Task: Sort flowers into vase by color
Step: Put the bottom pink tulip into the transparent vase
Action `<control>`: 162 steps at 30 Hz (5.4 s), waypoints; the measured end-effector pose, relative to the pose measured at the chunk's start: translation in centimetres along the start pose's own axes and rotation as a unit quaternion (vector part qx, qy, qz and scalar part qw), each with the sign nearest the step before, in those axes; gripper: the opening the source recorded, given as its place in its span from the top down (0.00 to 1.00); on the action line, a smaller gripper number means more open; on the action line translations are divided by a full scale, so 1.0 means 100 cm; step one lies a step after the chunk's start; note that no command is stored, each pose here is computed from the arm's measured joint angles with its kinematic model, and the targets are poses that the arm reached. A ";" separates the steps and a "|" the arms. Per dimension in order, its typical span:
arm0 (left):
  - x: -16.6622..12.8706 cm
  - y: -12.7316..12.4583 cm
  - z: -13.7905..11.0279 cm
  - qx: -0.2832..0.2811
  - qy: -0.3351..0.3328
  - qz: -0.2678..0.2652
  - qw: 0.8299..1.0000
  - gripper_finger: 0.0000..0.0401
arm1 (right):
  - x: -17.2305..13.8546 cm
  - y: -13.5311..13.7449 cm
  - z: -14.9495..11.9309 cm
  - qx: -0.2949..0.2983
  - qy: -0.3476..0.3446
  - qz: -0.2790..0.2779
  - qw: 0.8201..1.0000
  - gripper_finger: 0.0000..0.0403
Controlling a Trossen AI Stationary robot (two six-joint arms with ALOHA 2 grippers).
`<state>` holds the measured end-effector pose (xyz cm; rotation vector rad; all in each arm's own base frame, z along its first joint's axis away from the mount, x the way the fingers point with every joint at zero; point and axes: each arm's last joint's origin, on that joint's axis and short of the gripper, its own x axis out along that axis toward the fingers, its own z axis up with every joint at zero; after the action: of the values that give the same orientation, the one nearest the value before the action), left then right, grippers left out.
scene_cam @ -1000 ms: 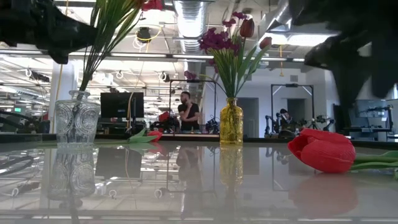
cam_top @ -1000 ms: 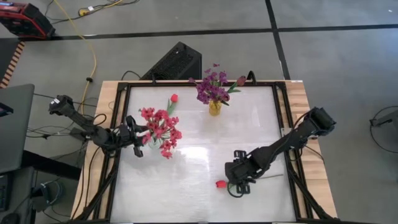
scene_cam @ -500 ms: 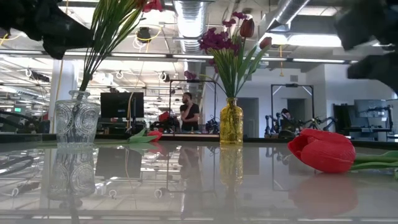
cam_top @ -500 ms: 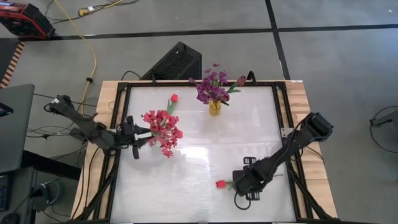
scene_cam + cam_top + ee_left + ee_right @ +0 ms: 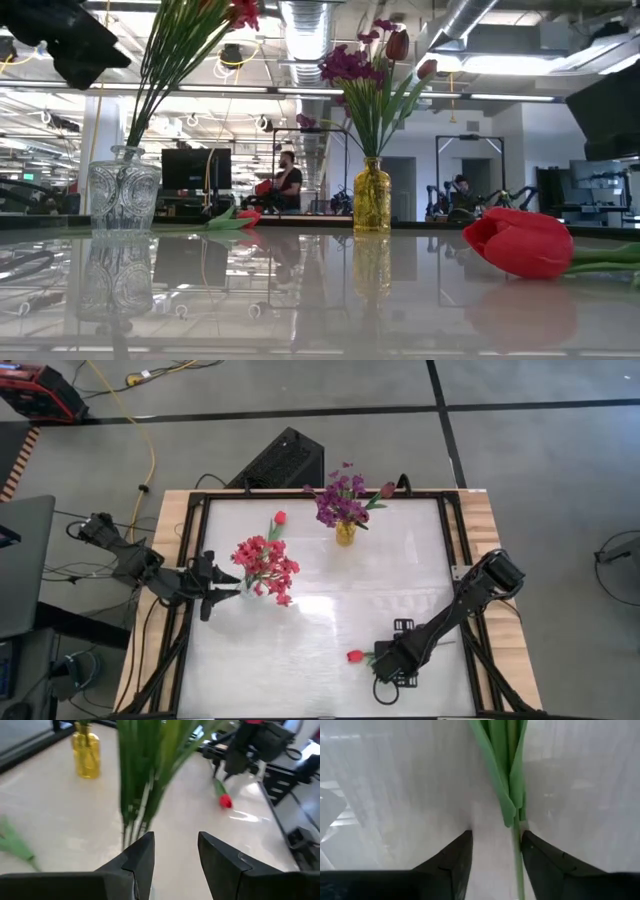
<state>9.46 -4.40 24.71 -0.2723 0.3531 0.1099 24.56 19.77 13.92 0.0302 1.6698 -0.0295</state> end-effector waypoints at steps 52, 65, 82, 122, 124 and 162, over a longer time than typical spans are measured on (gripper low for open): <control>0.083 -0.064 -0.031 0.137 -0.170 -0.137 0.966 0.65 | -0.139 -0.054 0.167 -0.064 -0.763 0.063 0.641 0.96; 0.096 -0.074 -0.025 0.146 -0.166 -0.127 0.967 0.68 | -0.141 -0.061 0.168 -0.054 -0.764 0.041 0.641 0.96; 0.080 -0.076 -0.013 0.168 -0.198 -0.166 0.951 1.00 | -0.139 -0.057 0.163 -0.055 -0.730 0.052 0.680 0.49; 0.012 0.007 -0.052 0.167 -0.266 0.066 0.947 1.00 | -0.132 -0.054 0.152 -0.083 -0.660 0.031 0.746 0.28; 0.013 0.008 -0.053 0.167 -0.261 0.073 0.948 1.00 | -0.132 -0.054 0.152 -0.083 -0.660 0.031 0.747 0.28; 0.027 0.020 -0.068 0.098 -0.133 0.103 0.981 0.79 | -0.130 -0.055 0.152 -0.088 -0.652 0.025 0.752 0.28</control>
<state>9.49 -4.19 17.11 -0.0238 0.1242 0.3099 40.79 13.69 25.33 -0.0789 0.2421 0.1277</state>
